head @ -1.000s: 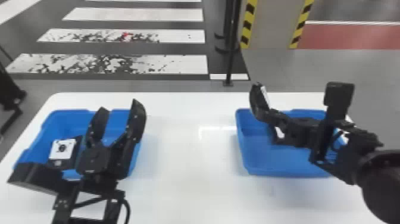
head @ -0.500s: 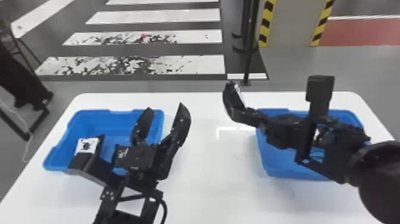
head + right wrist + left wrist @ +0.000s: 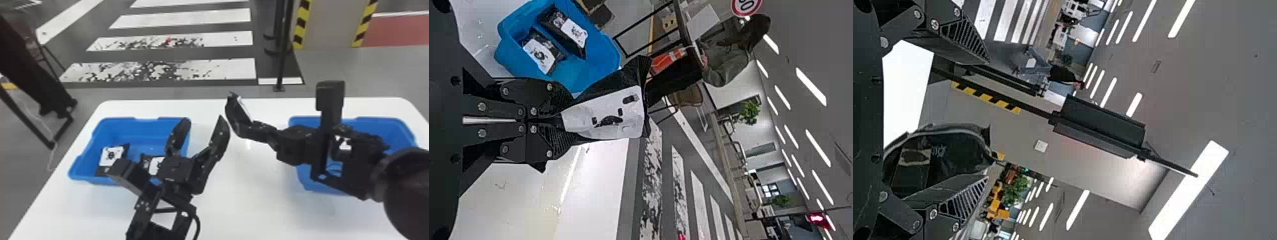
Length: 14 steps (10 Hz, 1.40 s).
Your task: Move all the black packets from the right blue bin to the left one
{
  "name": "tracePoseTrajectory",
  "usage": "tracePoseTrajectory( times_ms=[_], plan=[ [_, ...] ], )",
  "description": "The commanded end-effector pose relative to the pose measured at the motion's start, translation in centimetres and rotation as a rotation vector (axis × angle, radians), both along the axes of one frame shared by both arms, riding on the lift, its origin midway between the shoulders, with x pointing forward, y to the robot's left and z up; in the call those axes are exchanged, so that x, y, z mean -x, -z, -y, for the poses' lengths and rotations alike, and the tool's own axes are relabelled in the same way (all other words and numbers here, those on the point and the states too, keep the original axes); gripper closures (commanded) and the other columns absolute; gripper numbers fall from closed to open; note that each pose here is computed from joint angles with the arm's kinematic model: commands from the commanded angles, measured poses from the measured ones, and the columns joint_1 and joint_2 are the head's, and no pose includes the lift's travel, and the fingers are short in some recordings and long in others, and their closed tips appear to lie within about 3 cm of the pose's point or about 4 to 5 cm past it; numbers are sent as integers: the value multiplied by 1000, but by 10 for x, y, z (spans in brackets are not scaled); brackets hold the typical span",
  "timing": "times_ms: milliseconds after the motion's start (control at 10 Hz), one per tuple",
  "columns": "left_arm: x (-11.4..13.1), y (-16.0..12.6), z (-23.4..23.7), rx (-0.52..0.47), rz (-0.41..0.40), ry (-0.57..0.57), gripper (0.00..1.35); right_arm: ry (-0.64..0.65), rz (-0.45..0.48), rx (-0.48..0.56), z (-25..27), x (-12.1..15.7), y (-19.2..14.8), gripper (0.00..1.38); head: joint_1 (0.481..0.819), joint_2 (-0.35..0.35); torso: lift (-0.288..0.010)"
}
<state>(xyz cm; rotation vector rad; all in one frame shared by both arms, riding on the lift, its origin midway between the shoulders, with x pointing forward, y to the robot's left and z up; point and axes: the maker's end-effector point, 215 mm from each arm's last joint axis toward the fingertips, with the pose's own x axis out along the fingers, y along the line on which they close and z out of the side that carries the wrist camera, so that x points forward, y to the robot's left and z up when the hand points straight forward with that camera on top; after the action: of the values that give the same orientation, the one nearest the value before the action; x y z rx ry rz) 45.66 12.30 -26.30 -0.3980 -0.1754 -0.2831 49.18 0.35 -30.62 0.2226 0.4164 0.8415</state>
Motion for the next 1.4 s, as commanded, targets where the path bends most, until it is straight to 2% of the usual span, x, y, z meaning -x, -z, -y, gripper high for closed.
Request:
tracePoseTrajectory(
  times_ms=[0,400,800,900,1000,1100,1200,1300],
  plan=[
    [0,0,10,0,-3,23,248,-40,-11,-8,-17,9,1,1151,695,146,-168],
    [-1,18,17,-15,-54,42,248,-113,-21,-23,-47,32,-1,1151,695,176,-168],
    [-3,28,6,-20,-71,19,257,-159,-41,-32,-64,49,1,1151,695,210,-168],
    [-4,30,1,-19,-75,7,403,-161,-45,-31,-65,50,2,1151,695,219,-168],
    [-5,37,1,1,-105,12,660,-163,-47,-29,-65,51,2,1151,695,228,-168],
    [-5,37,-3,-9,-103,4,736,-167,-46,-25,-66,52,4,1151,695,232,-168],
    [-5,30,-7,-13,-76,-11,1197,-169,-50,-27,-67,54,5,1153,695,235,-168],
    [-5,28,-10,-16,-68,-21,1207,-168,-54,-24,-66,54,8,1151,695,238,-168]
  ],
)
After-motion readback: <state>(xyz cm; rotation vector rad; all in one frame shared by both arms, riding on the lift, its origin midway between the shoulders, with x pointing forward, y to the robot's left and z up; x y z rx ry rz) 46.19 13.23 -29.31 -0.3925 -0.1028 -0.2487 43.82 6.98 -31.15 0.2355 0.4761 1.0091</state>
